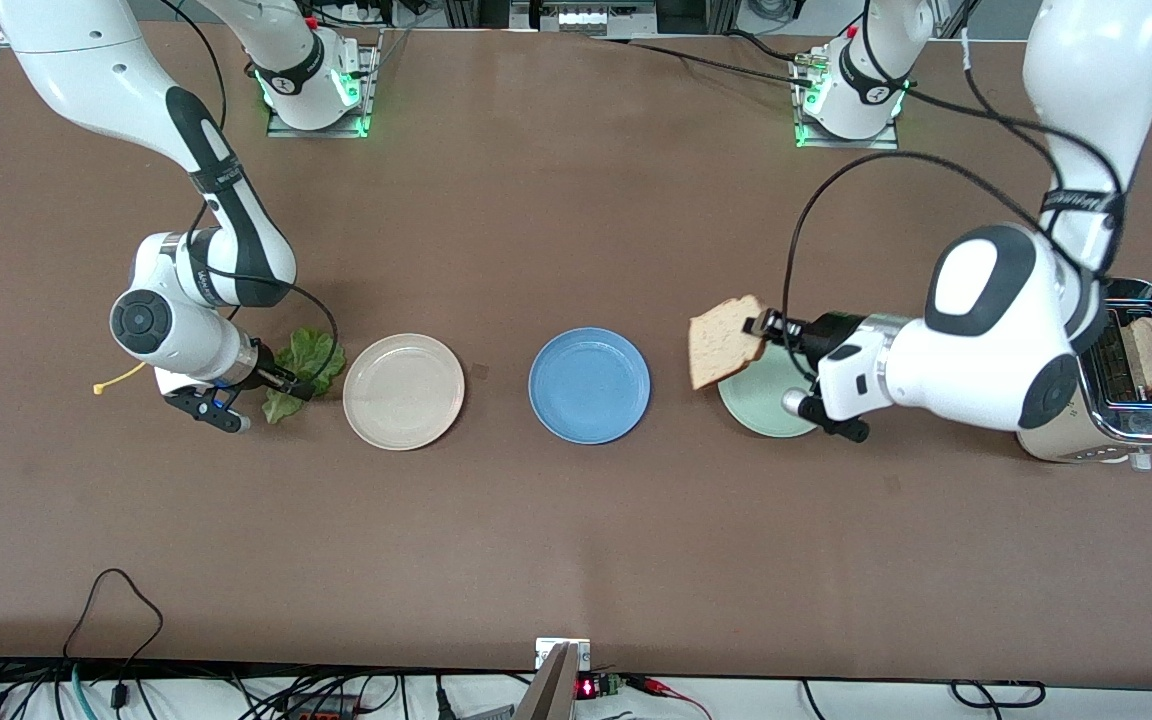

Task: Make sandwich in blue plate with both arms
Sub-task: 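Carry the bread slice onto the blue plate with the left gripper and release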

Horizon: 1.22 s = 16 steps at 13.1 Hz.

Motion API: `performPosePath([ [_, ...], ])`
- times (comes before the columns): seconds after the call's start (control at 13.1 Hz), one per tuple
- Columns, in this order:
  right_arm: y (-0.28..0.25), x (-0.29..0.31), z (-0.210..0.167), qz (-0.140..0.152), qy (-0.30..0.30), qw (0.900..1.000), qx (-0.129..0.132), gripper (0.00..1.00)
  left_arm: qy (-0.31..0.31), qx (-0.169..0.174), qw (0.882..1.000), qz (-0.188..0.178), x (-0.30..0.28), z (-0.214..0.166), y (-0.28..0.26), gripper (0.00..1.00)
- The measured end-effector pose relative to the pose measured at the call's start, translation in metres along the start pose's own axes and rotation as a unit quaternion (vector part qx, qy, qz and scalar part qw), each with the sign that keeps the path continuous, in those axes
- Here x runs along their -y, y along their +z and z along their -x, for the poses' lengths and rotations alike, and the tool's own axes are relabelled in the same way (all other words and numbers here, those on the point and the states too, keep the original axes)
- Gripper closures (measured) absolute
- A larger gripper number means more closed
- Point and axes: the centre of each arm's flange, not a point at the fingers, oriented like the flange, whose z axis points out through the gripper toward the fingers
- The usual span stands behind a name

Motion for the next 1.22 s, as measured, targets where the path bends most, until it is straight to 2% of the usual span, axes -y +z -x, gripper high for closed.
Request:
performPosePath([
  [0.08, 0.000, 0.000, 0.000, 0.000, -0.002, 1.000, 0.000, 0.27, -0.008, -0.011, 0.999, 0.029, 0.003, -0.012, 0.014, 0.91],
  [0.31, -0.001, -0.005, -0.004, 0.002, -0.003, 1.000, -0.002, 0.29, -0.022, -0.021, 0.994, 0.105, -0.001, -0.040, 0.078, 0.93],
  [0.53, 0.001, -0.006, -0.005, 0.002, -0.005, 1.000, -0.002, 0.29, 0.010, -0.026, 0.988, 0.151, 0.015, -0.056, 0.153, 0.93],
  [0.69, 0.003, -0.006, -0.005, 0.003, -0.005, 1.000, 0.000, 0.29, 0.019, -0.028, 0.986, 0.166, 0.035, -0.060, 0.186, 0.93],
  [0.92, 0.005, -0.005, -0.006, 0.004, -0.007, 1.000, 0.000, 0.29, 0.034, -0.034, 0.985, 0.164, 0.052, -0.064, 0.211, 0.93],
  [1.07, 0.007, -0.004, -0.008, 0.005, -0.011, 1.000, 0.000, 0.34, 0.043, -0.041, 0.985, 0.165, 0.056, -0.066, 0.224, 0.93],
  [1.14, 0.008, -0.004, -0.009, 0.006, -0.016, 1.000, -0.001, 0.42, 0.044, -0.042, 0.984, 0.165, 0.055, -0.066, 0.228, 0.91],
  [1.22, 0.008, -0.004, -0.009, 0.006, -0.023, 1.000, -0.002, 0.43, 0.047, -0.044, 0.984, 0.164, 0.054, -0.066, 0.228, 0.88],
])
